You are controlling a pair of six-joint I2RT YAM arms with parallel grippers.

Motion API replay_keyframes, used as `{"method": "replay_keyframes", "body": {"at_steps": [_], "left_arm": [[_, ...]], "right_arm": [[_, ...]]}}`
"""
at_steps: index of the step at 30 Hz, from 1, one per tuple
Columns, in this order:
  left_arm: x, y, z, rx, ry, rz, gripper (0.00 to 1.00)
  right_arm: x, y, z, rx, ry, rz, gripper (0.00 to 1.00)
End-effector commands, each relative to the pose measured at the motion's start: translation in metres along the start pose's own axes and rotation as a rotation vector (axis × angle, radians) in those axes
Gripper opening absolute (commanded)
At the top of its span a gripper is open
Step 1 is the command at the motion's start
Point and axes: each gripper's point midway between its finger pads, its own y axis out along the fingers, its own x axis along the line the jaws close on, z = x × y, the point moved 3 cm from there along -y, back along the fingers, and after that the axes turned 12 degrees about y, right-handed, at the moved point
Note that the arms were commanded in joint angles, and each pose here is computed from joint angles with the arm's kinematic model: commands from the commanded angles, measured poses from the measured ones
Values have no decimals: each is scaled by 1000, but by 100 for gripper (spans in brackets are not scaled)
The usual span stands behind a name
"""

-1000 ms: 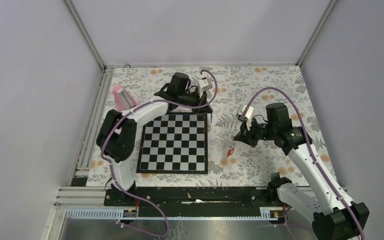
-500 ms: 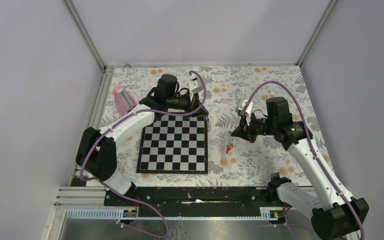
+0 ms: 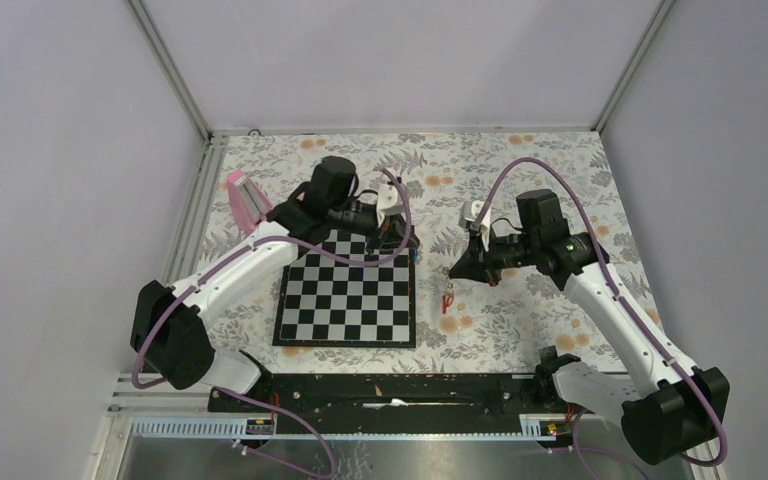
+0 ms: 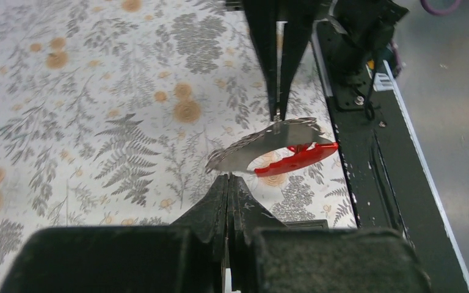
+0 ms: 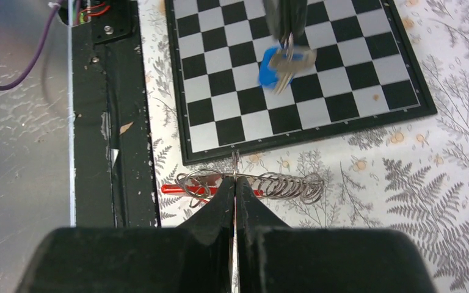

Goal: Put the keys on the keyring

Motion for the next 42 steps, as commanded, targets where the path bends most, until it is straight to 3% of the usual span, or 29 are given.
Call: {"method": "replay_keyframes", "body": {"at_steps": [1, 10, 42], "left_arm": [[-19, 8, -23, -53, 175, 100, 0], [-41, 22, -11, 16, 324, 196, 0], [-58, 34, -12, 26, 479, 290, 0]], "right_arm": [[15, 4, -17, -50, -108, -94, 0], [25, 15, -1, -41, -108, -185, 0], [28, 36, 8, 5, -19, -267, 0]]}}
